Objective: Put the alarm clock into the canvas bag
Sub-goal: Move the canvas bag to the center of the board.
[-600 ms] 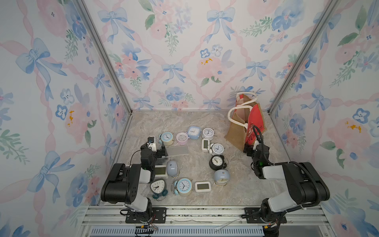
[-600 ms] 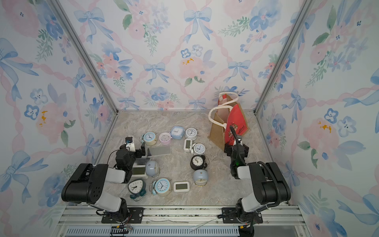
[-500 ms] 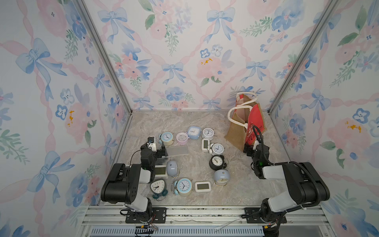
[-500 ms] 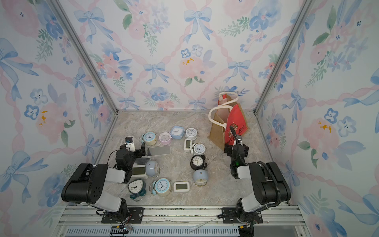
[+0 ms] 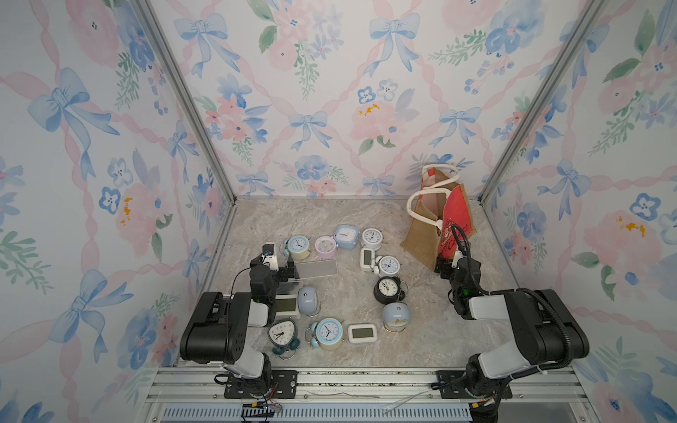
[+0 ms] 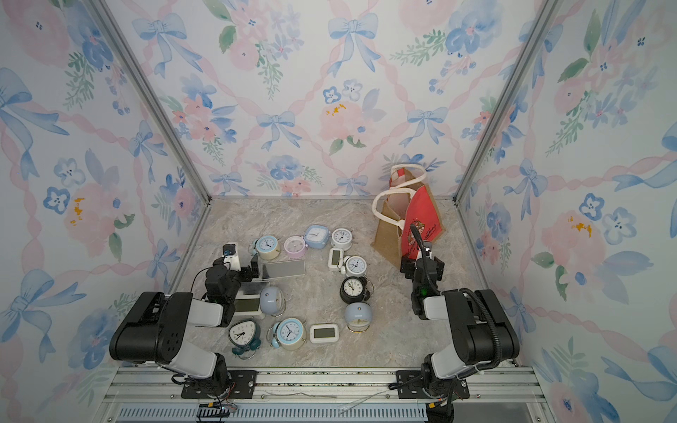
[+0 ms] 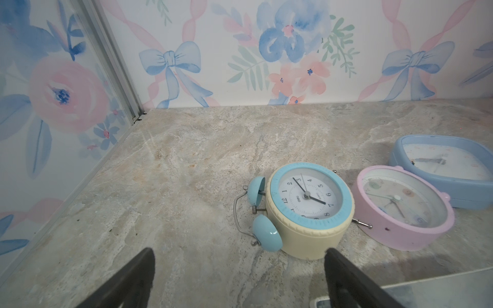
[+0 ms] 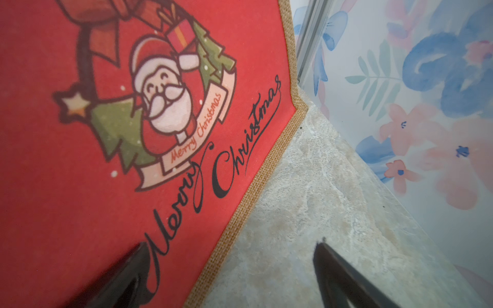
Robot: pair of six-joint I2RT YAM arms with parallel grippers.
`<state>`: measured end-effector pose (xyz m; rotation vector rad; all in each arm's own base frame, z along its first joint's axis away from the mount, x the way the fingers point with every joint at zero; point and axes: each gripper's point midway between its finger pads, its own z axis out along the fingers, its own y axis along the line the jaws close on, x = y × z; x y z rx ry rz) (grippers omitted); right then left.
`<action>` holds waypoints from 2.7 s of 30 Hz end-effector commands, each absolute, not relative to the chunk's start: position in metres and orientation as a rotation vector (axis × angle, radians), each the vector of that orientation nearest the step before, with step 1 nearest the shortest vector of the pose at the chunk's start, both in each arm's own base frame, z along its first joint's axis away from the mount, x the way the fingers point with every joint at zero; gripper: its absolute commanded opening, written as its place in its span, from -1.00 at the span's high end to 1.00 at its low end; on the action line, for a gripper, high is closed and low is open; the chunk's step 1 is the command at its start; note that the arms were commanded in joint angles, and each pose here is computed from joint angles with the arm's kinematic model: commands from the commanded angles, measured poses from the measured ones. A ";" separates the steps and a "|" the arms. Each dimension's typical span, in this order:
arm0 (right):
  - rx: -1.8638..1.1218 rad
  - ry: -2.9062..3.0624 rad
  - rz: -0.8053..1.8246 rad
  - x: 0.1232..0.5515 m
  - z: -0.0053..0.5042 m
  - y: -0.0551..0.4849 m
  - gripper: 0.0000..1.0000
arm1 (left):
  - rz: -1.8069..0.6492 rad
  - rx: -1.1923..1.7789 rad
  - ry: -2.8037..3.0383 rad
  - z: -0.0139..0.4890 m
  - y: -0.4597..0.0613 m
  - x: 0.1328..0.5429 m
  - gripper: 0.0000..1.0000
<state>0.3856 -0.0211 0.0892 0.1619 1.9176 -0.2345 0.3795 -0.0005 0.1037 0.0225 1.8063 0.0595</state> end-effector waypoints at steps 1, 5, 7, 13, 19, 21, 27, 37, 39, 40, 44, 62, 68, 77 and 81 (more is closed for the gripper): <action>0.145 1.886 -0.228 0.393 0.100 -0.018 -0.93 | 0.047 0.026 1.801 0.103 -0.001 0.379 -0.96; 0.146 1.887 -0.229 0.393 0.099 -0.019 -0.93 | 0.048 0.025 1.799 0.104 -0.001 0.379 -0.96; 0.145 1.888 -0.229 0.393 0.099 -0.019 -0.93 | 0.048 0.025 1.802 0.103 -0.001 0.379 -0.96; 0.145 1.888 -0.229 0.393 0.099 -0.018 -0.93 | 0.048 0.027 1.803 0.103 -0.001 0.379 -0.96; 0.153 1.876 -0.257 0.391 0.103 -0.019 -0.93 | 0.065 0.024 1.813 0.104 -0.001 0.382 -0.96; 0.142 1.870 -0.258 0.389 0.108 -0.016 -0.93 | 0.071 0.033 1.818 0.107 -0.003 0.385 -0.97; 0.124 1.803 -0.257 0.379 0.116 -0.012 -0.93 | 0.126 0.057 1.839 0.121 -0.008 0.386 -0.96; 0.203 1.885 -0.277 0.359 0.154 -0.025 -0.93 | 0.146 -0.092 1.851 0.150 -0.001 0.379 -0.96; 0.209 1.916 -0.271 0.351 0.162 -0.025 -0.93 | 0.105 -0.110 1.856 0.159 -0.007 0.380 -0.96; 0.199 1.929 -0.261 0.347 0.167 -0.024 -0.93 | 0.090 -0.111 1.857 0.164 -0.012 0.382 -0.96; 0.207 1.932 -0.195 0.332 0.196 -0.018 -0.93 | 0.035 -0.069 1.891 0.182 -0.038 0.389 -0.96; 0.216 2.132 0.046 0.386 0.287 0.022 -0.87 | -0.275 0.145 2.013 0.224 -0.176 0.413 -0.91; 0.251 2.208 0.091 0.423 0.281 0.033 -0.76 | -0.362 0.205 2.033 0.223 -0.215 0.415 -0.92; 0.319 2.288 0.018 0.466 0.257 0.030 -0.49 | -0.453 0.279 2.045 0.224 -0.260 0.414 -0.92; 0.316 2.366 -0.031 0.476 0.232 0.028 -0.24 | -0.458 0.300 2.053 0.223 -0.270 0.414 -0.93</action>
